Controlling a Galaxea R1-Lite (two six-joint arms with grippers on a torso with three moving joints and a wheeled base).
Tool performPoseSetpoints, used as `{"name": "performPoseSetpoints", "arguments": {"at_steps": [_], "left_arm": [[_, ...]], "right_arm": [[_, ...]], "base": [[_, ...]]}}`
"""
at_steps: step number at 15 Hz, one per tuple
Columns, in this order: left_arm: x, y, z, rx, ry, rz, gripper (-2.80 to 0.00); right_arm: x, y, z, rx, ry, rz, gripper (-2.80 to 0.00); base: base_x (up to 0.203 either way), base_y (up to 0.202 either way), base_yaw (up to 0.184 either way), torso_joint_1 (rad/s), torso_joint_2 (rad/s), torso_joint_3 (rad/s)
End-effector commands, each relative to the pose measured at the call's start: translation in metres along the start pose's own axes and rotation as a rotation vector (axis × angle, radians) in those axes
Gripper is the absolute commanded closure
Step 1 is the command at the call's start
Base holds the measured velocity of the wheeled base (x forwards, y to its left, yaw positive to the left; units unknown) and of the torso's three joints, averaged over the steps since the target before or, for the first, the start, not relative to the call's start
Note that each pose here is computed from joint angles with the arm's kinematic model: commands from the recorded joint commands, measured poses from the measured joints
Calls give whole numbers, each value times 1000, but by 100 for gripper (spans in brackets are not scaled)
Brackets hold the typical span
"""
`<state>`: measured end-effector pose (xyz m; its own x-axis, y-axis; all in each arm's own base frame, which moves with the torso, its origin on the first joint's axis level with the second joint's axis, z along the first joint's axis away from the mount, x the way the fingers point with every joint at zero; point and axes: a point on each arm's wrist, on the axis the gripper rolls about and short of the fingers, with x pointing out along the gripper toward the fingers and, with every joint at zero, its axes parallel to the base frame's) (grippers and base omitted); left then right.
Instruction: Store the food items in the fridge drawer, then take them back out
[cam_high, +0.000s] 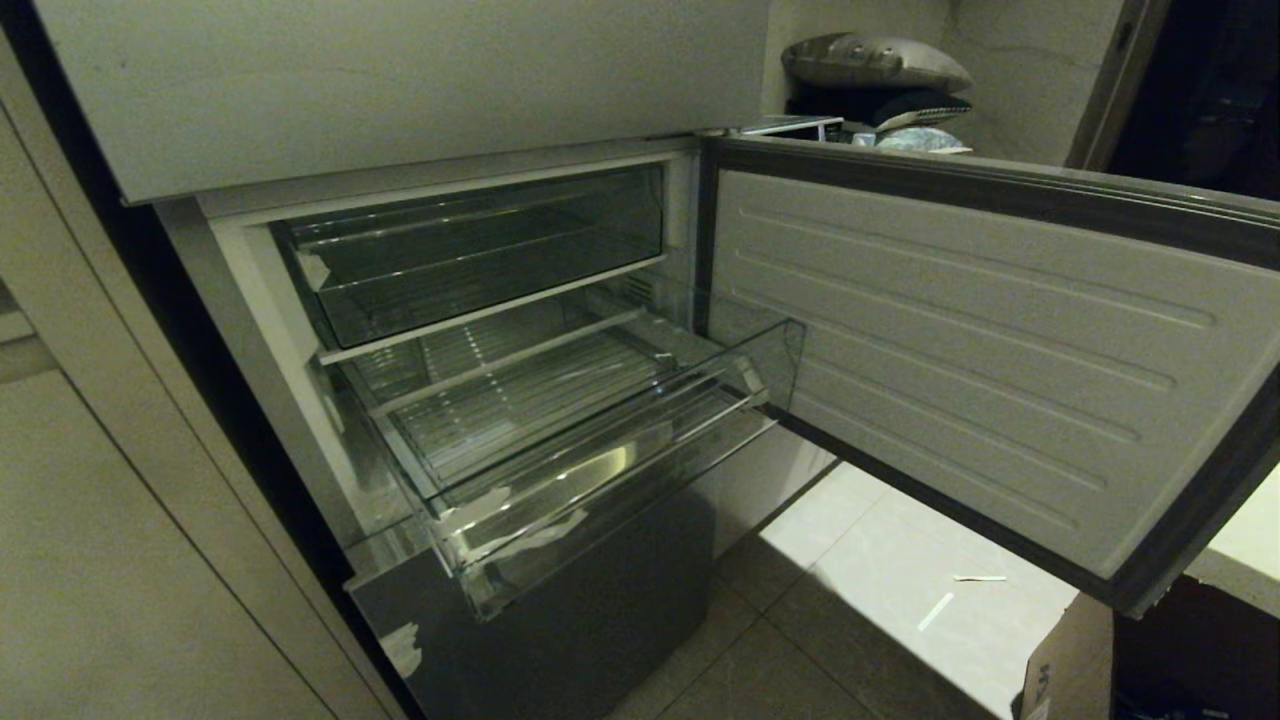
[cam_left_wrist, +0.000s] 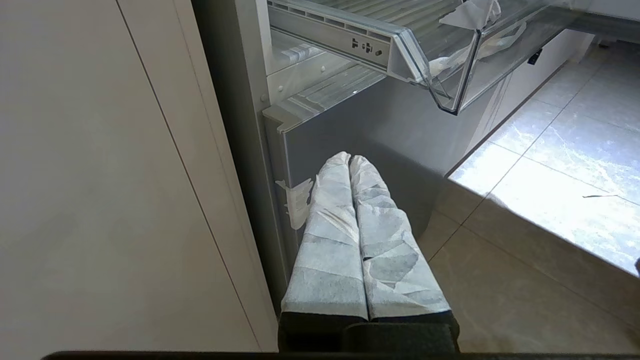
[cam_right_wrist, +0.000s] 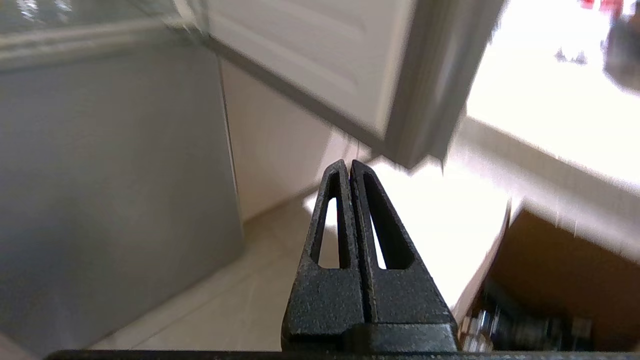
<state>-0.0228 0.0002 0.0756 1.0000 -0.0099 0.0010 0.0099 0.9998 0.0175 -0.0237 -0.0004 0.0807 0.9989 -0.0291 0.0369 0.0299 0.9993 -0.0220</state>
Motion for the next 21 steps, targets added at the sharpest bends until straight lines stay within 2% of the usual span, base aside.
{"name": "performPoseSetpoints", "arguments": {"at_steps": [1, 3, 6, 9, 11, 13, 14, 17, 21], "left_arm": [[0, 0, 0, 1, -1, 1, 0], [0, 0, 0, -1, -2, 1, 0], [0, 0, 0, -1, -2, 0, 0], [0, 0, 0, -1, -1, 1, 0], [0, 0, 0, -1, -1, 0, 0], [0, 0, 0, -1, -1, 1, 0], [0, 0, 0, -1, -2, 0, 0], [0, 0, 0, -1, -1, 0, 0], [0, 0, 0, -1, -1, 1, 0]], "right_arm": [[-10, -2, 28, 59, -29, -54, 0], [-18, -4, 70, 133, -32, -109, 0], [17, -5, 106, 251, 117, -293, 0], [59, -17, 120, 331, 138, -553, 0], [79, -37, 122, 375, 122, -649, 0], [91, -64, 121, 416, 145, -699, 0], [97, -80, 117, 431, 168, -722, -280], [111, -117, 109, 408, 179, -753, -280], [123, -154, 83, 412, 318, -792, -280]], "base": [[0, 0, 0, 0, 0, 0], [0, 0, 0, 0, 0, 0], [0, 0, 0, 0, 0, 0], [0, 0, 0, 0, 0, 0], [0, 0, 0, 0, 0, 0], [0, 0, 0, 0, 0, 0], [0, 0, 0, 0, 0, 0], [0, 0, 0, 0, 0, 0], [0, 0, 0, 0, 0, 0]]}}
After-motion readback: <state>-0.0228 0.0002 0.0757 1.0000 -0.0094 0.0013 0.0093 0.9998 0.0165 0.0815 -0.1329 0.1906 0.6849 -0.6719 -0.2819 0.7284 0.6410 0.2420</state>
